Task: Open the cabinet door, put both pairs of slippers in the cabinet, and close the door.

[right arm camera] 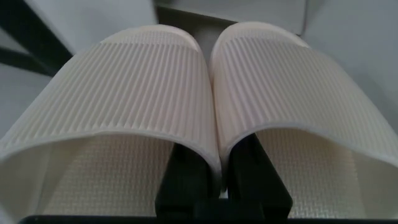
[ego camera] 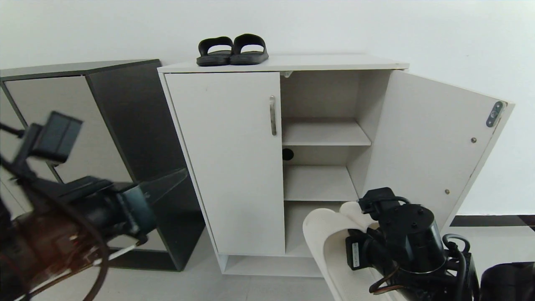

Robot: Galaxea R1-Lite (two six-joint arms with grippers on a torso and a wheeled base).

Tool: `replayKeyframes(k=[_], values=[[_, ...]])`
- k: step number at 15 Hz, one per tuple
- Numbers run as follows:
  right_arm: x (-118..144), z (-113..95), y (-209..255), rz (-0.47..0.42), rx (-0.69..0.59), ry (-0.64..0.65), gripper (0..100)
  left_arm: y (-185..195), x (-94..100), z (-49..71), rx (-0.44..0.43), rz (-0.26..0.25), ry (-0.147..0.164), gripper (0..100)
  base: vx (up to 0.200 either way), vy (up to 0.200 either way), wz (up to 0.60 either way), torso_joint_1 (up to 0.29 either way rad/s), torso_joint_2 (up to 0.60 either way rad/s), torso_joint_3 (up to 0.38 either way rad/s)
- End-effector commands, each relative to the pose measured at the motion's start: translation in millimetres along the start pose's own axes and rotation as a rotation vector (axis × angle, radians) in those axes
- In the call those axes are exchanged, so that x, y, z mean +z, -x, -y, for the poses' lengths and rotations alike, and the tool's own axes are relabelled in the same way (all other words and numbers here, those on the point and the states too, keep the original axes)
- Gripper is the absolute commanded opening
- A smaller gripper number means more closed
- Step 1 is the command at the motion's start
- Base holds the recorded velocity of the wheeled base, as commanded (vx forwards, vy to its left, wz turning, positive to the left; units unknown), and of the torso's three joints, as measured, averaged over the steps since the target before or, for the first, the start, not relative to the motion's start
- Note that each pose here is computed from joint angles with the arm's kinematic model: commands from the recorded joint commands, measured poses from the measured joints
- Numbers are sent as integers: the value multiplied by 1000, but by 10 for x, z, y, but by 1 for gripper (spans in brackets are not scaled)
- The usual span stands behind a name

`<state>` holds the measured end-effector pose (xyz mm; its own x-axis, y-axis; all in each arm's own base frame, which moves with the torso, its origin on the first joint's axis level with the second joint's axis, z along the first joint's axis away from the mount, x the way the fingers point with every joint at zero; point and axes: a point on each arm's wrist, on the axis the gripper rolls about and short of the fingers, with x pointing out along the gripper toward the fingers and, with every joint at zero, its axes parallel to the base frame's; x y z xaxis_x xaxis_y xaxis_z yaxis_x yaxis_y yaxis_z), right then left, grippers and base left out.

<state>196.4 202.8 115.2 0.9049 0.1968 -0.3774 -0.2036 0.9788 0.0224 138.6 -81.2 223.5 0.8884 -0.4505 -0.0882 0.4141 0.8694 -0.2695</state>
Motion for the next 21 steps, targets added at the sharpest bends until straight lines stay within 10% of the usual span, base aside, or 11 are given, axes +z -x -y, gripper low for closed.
replayKeyframes(k=[1, 6, 13, 18, 20, 21], values=[[-7, 130, -91, -11, -60, -11, 0, 815, -286, -191, 146, 68, -50, 0, 0, 0, 0, 0, 0, 0], [29, 289, -165, 3, -166, -29, 0, 1439, -756, -401, 427, 191, -115, 0, 0, 0, 0, 0, 0, 0], [43, 297, -162, 20, -215, -23, 0, 1689, -1441, -505, 674, 122, -179, 0, 0, 0, 0, 0, 0, 0], [-15, 212, -123, 8, -183, -5, 0, 1651, -1488, -525, 704, 139, -168, 0, 0, 0, 0, 0, 0, 0], [-23, 179, -105, 8, -171, 0, 0, 1643, -1502, -472, 895, 161, -182, 0, 0, 0, 0, 0, 0, 0], [-25, 171, -102, 8, -168, 0, 0, 1628, -1505, -458, 807, 147, -196, 0, 0, 0, 0, 0, 0, 0]])
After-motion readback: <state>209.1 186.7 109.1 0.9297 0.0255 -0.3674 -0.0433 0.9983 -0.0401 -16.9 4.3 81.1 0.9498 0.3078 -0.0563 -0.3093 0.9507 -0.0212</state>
